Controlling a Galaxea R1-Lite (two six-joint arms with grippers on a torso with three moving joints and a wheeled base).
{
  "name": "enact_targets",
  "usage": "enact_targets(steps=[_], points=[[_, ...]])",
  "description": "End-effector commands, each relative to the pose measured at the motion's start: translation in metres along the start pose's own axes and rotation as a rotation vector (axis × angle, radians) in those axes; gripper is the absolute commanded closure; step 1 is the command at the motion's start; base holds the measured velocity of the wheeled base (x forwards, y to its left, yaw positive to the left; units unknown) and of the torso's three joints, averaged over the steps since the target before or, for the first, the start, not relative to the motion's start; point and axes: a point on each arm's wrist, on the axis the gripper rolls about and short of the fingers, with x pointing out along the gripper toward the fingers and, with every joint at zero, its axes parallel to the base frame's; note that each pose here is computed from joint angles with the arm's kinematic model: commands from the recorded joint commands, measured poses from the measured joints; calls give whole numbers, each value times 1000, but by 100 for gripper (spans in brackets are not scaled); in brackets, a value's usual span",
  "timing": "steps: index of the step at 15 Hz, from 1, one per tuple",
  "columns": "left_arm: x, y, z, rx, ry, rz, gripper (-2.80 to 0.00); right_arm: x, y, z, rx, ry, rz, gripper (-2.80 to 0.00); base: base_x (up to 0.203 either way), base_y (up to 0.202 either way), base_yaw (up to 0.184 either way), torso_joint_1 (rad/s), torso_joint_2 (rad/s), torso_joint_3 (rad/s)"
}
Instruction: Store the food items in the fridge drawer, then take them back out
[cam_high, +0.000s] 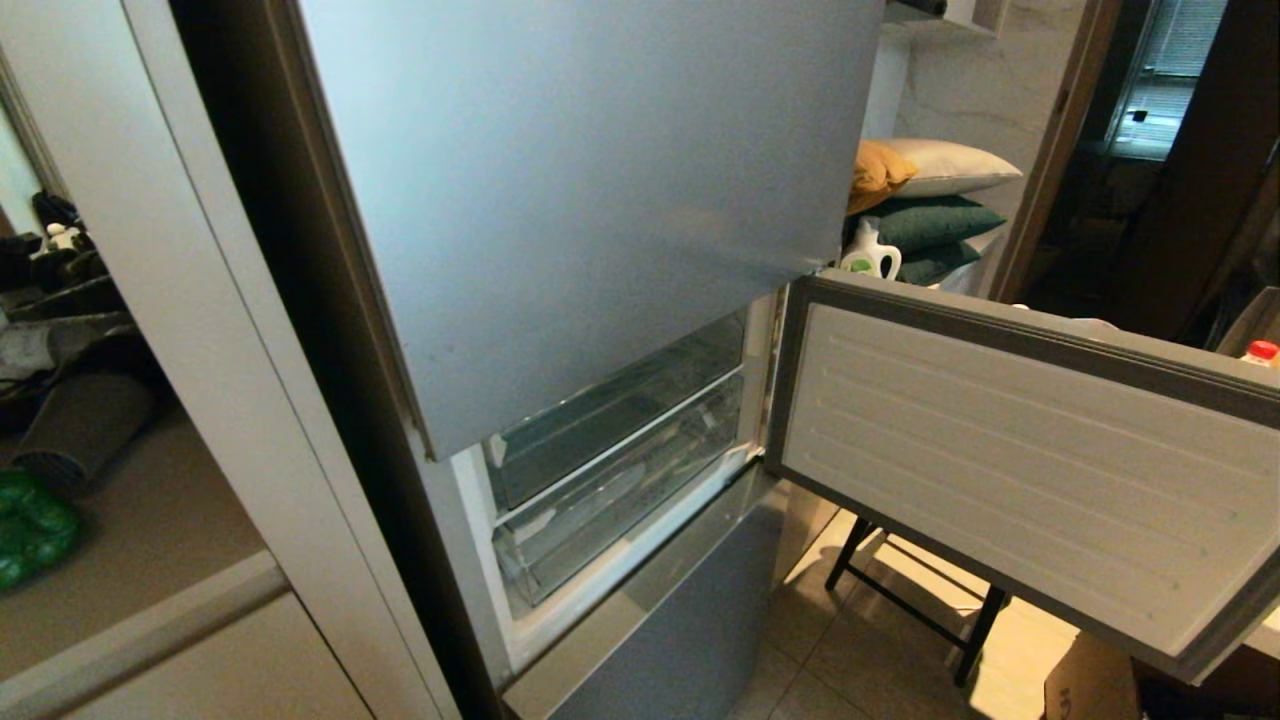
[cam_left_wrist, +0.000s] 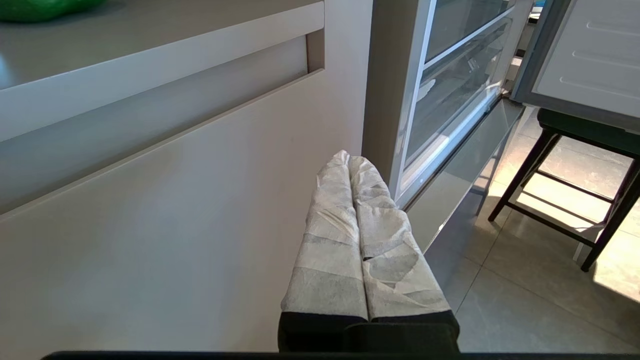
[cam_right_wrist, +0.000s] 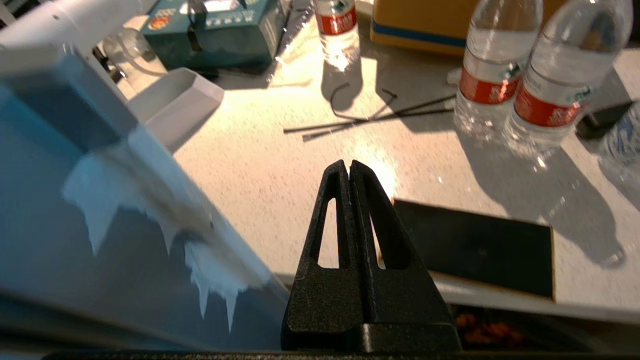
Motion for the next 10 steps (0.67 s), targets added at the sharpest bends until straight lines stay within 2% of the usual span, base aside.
enact_targets(steps=[1,6,10], points=[[1,0,-3,0,12,0,0,7,-1,3,-8,-15,16,0,0,0,0,0,0,0],[1,0,-3,0,12,0,0,22,-3,3,-15,-12,180,0,0,0,0,0,0,0],[1,0,-3,0,12,0,0,33,-7,-2,-9,1,249,0,0,0,0,0,0,0]])
